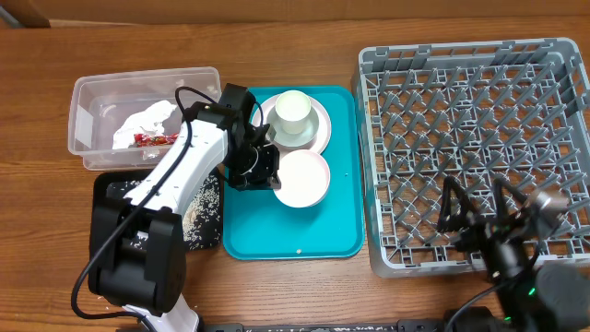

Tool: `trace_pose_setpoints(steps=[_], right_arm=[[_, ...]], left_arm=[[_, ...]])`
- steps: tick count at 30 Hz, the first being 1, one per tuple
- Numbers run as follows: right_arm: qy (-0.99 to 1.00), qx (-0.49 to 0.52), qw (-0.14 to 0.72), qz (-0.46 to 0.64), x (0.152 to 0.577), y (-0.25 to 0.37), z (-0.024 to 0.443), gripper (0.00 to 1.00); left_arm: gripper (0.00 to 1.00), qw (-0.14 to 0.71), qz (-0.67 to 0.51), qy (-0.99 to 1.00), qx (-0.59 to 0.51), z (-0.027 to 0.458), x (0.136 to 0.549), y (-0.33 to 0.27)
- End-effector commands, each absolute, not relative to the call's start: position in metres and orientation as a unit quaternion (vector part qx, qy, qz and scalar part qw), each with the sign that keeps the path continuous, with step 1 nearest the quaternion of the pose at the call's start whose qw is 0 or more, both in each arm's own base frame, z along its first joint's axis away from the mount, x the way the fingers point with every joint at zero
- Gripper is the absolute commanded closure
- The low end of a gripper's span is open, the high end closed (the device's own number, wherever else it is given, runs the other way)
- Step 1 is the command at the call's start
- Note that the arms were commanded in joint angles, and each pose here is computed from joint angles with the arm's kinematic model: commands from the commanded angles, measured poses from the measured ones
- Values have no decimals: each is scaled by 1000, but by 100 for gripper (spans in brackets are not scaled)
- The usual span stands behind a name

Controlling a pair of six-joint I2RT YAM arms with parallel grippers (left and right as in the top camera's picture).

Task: Sort waste into correct bins and load items into the dishwasher
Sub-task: 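Carry the pink plate back and set it on the teal tray, then raise the right gripper and move it toward the teal tray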

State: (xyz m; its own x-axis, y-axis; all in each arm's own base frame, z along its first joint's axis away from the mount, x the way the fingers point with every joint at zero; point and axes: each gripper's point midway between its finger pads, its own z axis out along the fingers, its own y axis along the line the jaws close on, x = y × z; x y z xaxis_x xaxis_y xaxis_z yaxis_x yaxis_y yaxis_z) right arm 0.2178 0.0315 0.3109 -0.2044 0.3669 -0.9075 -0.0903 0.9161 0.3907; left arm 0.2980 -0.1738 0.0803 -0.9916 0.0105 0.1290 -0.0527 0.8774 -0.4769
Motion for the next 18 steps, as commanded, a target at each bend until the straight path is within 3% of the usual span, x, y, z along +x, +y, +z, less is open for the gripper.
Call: trace_pose_setpoints(steps=[1, 6, 13, 18], right_arm=[[783, 103, 587, 178, 234, 33, 342, 0], [854, 91, 472, 202, 255, 53, 353, 0], [929, 80, 263, 248, 264, 90, 320, 0], [910, -41, 191, 367, 261, 147, 316, 0]], left_arm=[[96, 54, 279, -959, 8, 98, 298, -183], [96, 54, 279, -959, 10, 98, 298, -183], [96, 53, 274, -960, 22, 97, 300, -182], [96, 53, 274, -960, 28, 98, 300, -182]])
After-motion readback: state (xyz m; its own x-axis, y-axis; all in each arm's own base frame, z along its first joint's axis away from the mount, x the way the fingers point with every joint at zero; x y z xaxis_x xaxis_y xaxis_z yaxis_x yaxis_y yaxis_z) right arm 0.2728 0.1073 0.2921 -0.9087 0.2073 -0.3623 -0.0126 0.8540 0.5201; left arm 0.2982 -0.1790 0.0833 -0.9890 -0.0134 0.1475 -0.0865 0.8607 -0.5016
